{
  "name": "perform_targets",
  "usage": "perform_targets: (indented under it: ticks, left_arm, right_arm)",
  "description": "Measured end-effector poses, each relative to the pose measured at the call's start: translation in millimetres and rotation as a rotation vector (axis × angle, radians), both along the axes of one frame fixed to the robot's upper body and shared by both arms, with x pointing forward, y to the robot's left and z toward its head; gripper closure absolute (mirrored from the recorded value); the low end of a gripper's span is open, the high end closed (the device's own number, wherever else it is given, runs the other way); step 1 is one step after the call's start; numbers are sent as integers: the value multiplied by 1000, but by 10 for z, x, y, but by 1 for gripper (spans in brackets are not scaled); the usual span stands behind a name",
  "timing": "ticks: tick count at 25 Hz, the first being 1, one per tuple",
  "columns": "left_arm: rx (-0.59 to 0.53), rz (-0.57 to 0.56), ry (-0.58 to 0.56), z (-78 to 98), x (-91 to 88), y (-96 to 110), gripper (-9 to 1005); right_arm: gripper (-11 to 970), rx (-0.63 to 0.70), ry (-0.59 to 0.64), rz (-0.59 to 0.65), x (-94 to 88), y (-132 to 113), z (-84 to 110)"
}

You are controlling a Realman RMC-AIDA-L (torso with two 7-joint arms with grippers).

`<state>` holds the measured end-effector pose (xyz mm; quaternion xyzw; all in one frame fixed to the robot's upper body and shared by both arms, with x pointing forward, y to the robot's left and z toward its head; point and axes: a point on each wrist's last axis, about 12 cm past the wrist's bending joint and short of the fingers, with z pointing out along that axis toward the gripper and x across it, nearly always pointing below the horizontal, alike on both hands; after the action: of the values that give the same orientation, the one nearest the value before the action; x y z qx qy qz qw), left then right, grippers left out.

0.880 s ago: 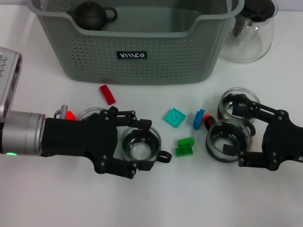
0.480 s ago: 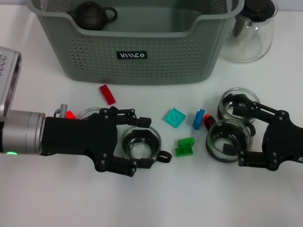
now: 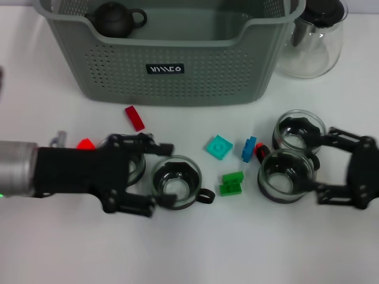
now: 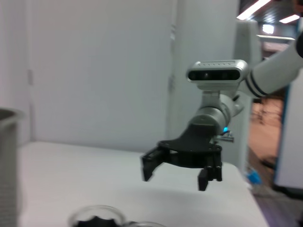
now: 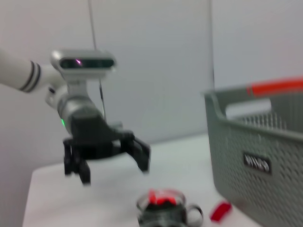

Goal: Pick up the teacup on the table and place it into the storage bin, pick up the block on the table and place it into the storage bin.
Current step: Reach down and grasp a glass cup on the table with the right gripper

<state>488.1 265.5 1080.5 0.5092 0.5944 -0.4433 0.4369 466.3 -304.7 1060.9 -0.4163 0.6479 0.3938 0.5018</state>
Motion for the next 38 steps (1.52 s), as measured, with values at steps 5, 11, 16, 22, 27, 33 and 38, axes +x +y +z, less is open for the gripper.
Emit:
perform_targets:
  ticks: [5,11,16,22,27,33,38]
  left_arm:
    - [-41,142,-7,28,-79,313,154]
    - [-63,237,-10,3,-165,468,154]
    - [-71,250,-2,-21,-183,459,154]
    - [-80,254,0,-29,-186,444,154]
    - [-80,268,0,-35,-186,457,154]
    - [-76,273,1,-45,-172,449,155]
    - [-70,284,6,-63,-158,445,155]
  right_arm:
    - [91,-209,192,-44,140,-348,462]
    - [116,-487,146,-69,397,-298,1314]
    - [155,-757,98,53,633,289,1662]
    - [200,-923,148,155,856,807,1588]
    - [254,-955,150,157,899,899,1512]
    - [355,-889,270,-6,1038,886,1386]
    - [379,-861,496,-179,1161,928,1266]
